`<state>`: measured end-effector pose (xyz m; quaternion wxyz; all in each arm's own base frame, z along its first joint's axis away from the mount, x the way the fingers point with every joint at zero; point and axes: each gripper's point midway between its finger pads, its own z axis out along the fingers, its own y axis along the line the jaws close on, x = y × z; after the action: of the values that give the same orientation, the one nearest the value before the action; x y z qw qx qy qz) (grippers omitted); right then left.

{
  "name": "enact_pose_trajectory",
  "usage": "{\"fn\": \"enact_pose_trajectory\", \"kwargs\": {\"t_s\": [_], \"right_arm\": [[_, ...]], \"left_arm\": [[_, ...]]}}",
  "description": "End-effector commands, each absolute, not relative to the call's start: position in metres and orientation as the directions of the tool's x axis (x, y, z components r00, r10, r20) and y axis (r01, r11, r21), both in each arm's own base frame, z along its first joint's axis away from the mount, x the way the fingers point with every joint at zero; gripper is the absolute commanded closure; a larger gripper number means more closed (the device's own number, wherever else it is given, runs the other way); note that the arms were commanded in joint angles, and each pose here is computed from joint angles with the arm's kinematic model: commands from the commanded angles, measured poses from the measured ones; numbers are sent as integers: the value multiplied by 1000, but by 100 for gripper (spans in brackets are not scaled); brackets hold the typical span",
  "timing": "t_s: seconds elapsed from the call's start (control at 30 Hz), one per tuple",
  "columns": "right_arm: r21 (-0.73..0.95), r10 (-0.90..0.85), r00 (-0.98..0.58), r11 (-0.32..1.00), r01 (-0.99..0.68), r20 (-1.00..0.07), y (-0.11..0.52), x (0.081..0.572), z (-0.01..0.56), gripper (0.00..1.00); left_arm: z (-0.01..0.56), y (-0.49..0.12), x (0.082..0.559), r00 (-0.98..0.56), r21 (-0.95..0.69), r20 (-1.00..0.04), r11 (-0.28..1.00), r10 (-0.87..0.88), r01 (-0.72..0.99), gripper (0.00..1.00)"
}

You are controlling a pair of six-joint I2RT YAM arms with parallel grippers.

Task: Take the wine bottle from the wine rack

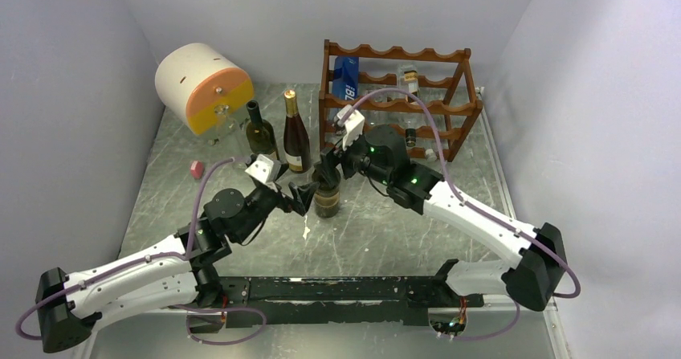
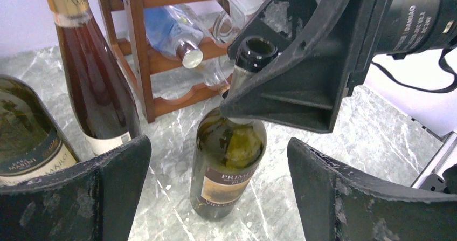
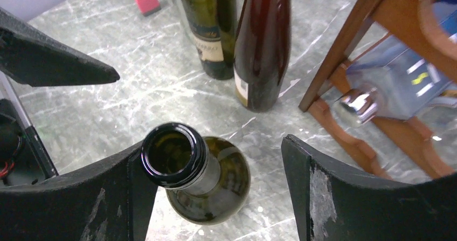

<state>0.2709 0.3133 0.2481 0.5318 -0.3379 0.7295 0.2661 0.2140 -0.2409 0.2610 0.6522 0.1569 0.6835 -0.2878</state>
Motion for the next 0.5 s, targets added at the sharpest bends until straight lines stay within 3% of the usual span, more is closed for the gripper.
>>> {"fn": "enact_pose_trajectory", "kwargs": {"t_s": [0.0,0.3,0.47], "right_arm": [[33,-159,-192,681,-731,-969,300,271,291,16],[26,-111,-227,850,-526,-967,243,283,330,9],[16,-75,-279,951,-310,-957,185,307,329,4]], "left_arm": [[283,-240,218,-50,-149,-988,793,-148,591,1],[300,-260,237,-65,-93,-996,817,-68,569,1],[296,-279,250,-103,-62,-995,828,-6,557,1]]}}
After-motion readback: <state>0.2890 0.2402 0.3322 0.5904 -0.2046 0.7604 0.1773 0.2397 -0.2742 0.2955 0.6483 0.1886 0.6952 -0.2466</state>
